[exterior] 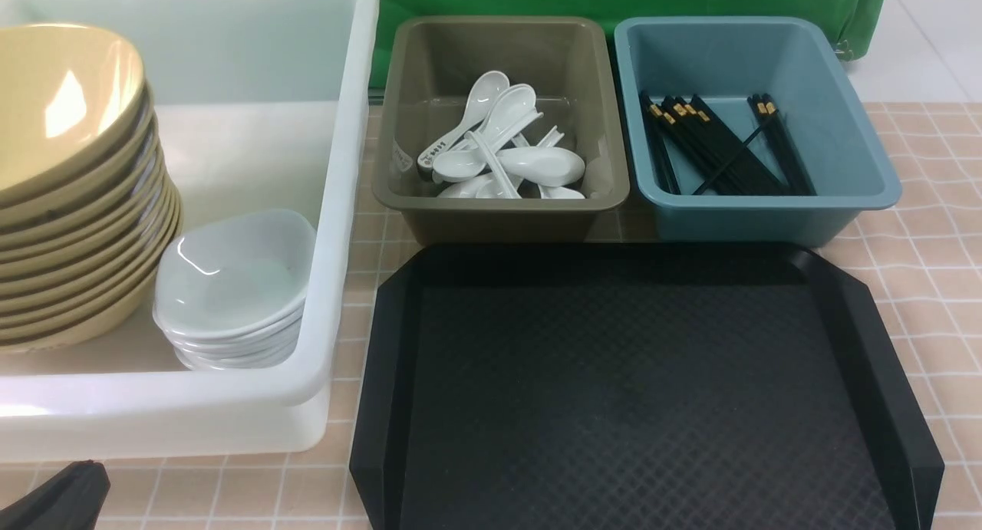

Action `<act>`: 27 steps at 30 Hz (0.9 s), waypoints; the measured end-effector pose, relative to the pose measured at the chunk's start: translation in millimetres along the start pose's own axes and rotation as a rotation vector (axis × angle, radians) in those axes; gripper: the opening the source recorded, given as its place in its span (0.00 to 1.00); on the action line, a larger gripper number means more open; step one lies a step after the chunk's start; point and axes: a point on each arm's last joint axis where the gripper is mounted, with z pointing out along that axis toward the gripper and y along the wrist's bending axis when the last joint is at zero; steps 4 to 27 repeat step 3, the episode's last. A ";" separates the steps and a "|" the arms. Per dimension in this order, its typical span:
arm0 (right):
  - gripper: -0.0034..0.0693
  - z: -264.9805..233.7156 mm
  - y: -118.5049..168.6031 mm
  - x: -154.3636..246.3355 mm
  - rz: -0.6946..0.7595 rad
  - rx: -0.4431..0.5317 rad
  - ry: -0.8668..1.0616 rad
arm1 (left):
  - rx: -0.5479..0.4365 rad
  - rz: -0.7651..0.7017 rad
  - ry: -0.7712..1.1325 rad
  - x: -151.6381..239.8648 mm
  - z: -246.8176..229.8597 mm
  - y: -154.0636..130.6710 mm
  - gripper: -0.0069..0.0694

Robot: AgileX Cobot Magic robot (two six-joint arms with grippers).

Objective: On brown table put chopsticks spoon bowls plates into blue grey white boxes.

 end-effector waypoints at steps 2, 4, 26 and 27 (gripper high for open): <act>0.26 0.0 0.0 0.0 0.000 0.000 0.000 | 0.000 -0.003 0.000 0.0 0.0 0.0 0.08; 0.26 0.0 0.0 0.0 0.000 0.000 0.000 | 0.000 -0.006 0.000 0.0 0.0 0.0 0.08; 0.26 0.0 0.0 0.0 0.000 0.000 0.000 | 0.000 -0.006 0.000 0.0 0.0 0.0 0.08; 0.26 0.0 0.0 0.0 0.000 0.000 0.000 | 0.000 -0.006 0.000 0.0 0.0 0.0 0.08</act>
